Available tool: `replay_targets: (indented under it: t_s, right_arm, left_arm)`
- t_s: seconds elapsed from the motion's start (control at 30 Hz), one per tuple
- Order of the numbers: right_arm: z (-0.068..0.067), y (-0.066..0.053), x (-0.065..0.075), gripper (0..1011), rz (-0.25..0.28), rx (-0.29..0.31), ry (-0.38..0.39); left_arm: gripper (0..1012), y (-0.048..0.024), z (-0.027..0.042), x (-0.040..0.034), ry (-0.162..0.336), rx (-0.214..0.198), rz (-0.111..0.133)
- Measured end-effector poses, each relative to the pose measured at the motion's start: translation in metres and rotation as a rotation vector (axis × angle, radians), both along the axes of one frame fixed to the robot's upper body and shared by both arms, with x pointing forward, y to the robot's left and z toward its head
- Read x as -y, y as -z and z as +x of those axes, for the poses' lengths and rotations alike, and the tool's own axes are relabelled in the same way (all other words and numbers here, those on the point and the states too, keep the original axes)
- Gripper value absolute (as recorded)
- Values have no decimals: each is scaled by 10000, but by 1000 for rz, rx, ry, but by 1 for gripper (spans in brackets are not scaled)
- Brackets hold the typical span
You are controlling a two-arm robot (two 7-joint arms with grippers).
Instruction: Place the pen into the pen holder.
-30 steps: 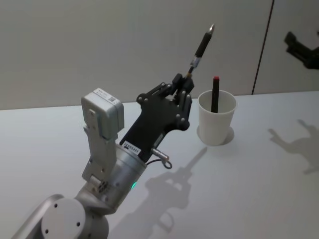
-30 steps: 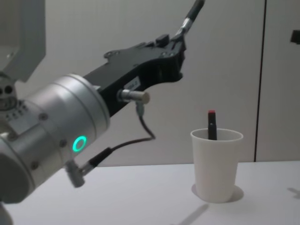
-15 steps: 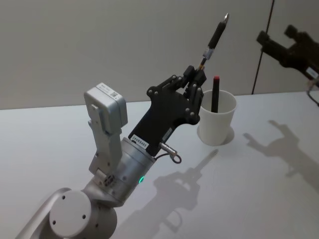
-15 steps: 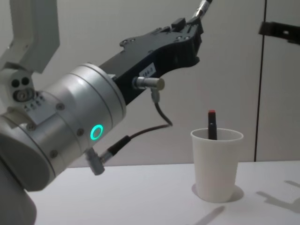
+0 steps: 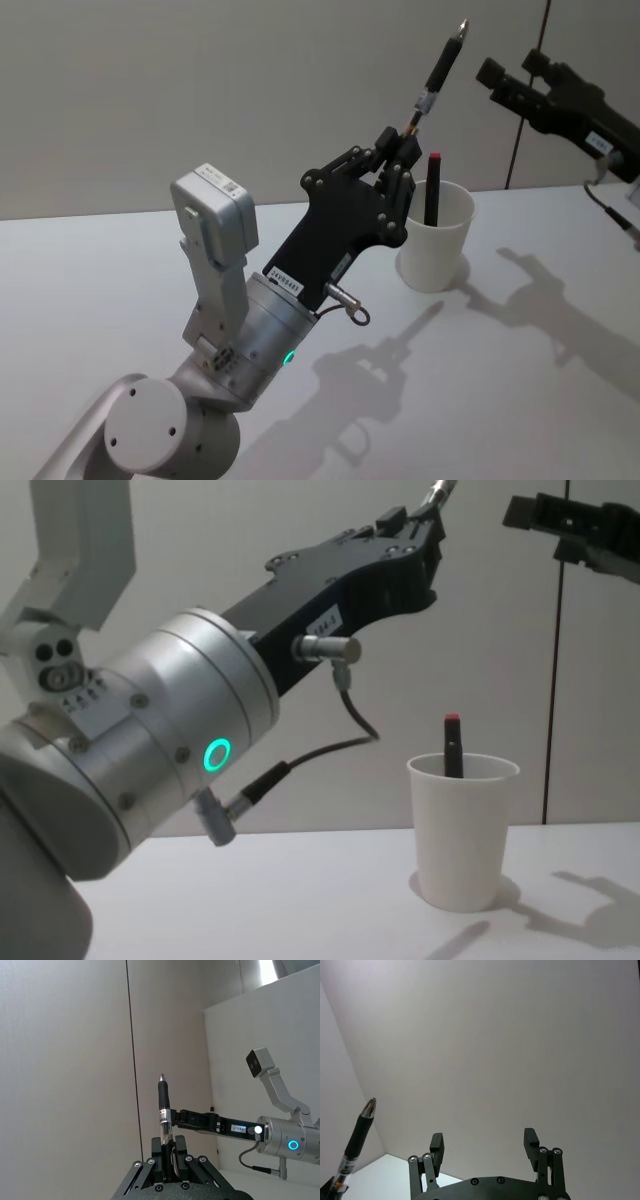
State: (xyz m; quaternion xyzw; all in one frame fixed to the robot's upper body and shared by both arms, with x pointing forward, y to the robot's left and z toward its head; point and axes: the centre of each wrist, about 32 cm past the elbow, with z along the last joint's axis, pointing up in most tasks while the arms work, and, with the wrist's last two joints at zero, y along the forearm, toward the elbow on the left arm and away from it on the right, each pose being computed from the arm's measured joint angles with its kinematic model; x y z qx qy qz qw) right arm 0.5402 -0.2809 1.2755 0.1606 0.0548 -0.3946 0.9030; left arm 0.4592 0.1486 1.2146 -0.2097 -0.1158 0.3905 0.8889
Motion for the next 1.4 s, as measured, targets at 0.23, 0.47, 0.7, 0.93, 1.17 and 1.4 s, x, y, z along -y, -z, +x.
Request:
replay_targets:
  t_s: [0.23,0.47,0.7,0.93,1.17,1.4]
  right_arm:
    - [-87,-9,62,1001,19,-26,-15]
    - [-201,-39,239,1001,56,-75,-45]
    - [-299,-83,361,1002,133,-127,-115]
    - [-336,-123,341,1002,217,-164,-199]
    - [-323,-130,180,1001,292,-195,-284]
    - [-288,-127,3,1001,337,-218,-347]
  left_arm:
    - [156,-2,7,6,4,3,-3]
    - [156,-3,11,8,6,4,-4]
    - [156,-3,13,9,8,5,-5]
    - [156,-4,15,10,8,5,-6]
    - [156,-5,15,11,9,6,-6]
    - [156,-5,15,11,9,6,-6]
